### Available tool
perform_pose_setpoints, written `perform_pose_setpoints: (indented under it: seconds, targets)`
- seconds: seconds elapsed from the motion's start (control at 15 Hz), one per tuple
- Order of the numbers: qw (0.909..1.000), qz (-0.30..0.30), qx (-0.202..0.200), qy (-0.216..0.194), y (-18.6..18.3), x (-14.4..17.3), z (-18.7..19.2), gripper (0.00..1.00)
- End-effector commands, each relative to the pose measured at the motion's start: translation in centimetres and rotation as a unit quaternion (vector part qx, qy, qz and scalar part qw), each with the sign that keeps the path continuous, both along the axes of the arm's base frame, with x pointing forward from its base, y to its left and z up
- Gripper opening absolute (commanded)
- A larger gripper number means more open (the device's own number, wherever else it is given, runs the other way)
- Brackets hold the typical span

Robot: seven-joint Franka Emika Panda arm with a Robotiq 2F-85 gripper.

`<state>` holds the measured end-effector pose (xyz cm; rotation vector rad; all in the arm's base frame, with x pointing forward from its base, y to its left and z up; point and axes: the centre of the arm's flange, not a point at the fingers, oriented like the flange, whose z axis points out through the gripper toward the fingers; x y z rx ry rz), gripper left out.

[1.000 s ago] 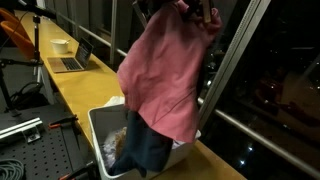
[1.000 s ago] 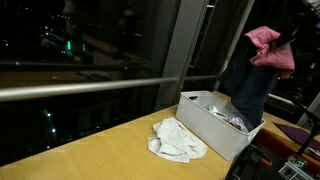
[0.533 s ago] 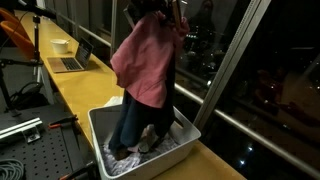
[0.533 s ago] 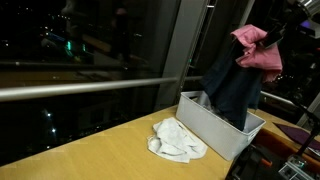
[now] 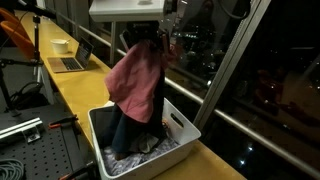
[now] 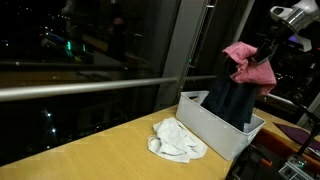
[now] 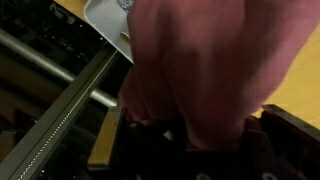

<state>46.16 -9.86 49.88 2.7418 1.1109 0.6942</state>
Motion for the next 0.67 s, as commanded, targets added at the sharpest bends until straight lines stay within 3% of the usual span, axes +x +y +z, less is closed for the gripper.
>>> perform_pose_setpoints:
  seconds: [0.0, 0.6]
  targets:
    - [0.9998, 0.011, -0.019, -0.002, 2.1, 0.4, -0.3, 0.33]
    - [0.9871, 0.091, -0.131, -0.012, 15.5, 1.7, 0.0, 0.97]
